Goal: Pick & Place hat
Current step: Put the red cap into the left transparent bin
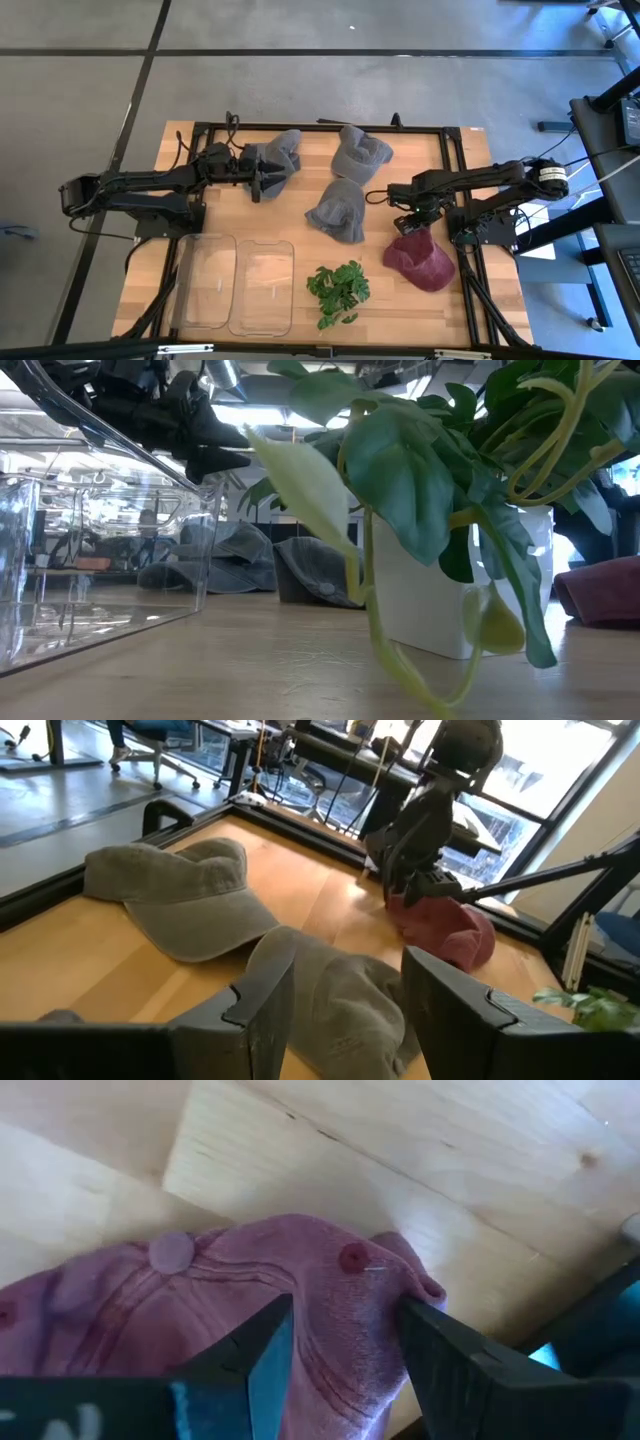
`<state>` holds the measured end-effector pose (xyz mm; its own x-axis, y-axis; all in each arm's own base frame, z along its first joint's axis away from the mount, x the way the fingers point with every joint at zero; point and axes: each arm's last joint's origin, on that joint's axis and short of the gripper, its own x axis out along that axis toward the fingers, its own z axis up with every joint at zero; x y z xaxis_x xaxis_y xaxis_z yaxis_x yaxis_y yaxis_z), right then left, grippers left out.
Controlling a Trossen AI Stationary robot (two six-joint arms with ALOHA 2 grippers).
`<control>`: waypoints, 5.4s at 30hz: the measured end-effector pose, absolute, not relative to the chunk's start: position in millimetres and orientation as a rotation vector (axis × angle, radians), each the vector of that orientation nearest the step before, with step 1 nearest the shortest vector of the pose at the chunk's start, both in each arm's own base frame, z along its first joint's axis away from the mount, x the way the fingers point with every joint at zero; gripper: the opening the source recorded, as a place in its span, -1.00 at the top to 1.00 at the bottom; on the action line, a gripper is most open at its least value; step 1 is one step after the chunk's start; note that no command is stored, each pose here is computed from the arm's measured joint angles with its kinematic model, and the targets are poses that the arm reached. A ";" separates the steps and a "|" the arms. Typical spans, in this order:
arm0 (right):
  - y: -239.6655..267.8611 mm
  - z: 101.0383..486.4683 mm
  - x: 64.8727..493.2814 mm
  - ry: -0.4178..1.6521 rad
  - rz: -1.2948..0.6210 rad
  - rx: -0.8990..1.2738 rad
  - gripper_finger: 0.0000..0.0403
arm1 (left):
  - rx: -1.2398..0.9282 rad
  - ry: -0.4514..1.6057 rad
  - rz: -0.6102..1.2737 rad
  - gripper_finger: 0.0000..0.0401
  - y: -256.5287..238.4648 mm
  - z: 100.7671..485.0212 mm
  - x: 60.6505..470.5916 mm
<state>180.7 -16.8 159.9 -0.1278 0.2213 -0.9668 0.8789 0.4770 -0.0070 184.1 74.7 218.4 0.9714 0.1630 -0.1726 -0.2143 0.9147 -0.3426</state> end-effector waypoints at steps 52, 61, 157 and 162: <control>-82.3 378.7 292.0 0.500 -0.533 0.203 0.97 | -0.212 -0.099 0.228 -0.34 104.3 320.0 265.3; -86.1 366.9 310.3 0.493 -0.506 0.229 0.97 | -0.260 0.066 0.295 -0.34 99.0 294.6 278.1; -130.5 374.6 288.4 0.535 -0.564 -0.020 -0.06 | -0.725 1.184 0.141 0.87 -37.3 405.6 121.5; -130.5 374.5 288.4 0.535 -0.564 -0.020 -0.06 | -0.695 1.243 0.172 0.87 -45.1 386.0 123.2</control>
<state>288.4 -130.5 374.5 0.7124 -0.5143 -0.4775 0.5041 0.8484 -0.1618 123.2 -45.1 386.0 0.3384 -0.2444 -0.9087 -0.4814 0.7848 -0.3903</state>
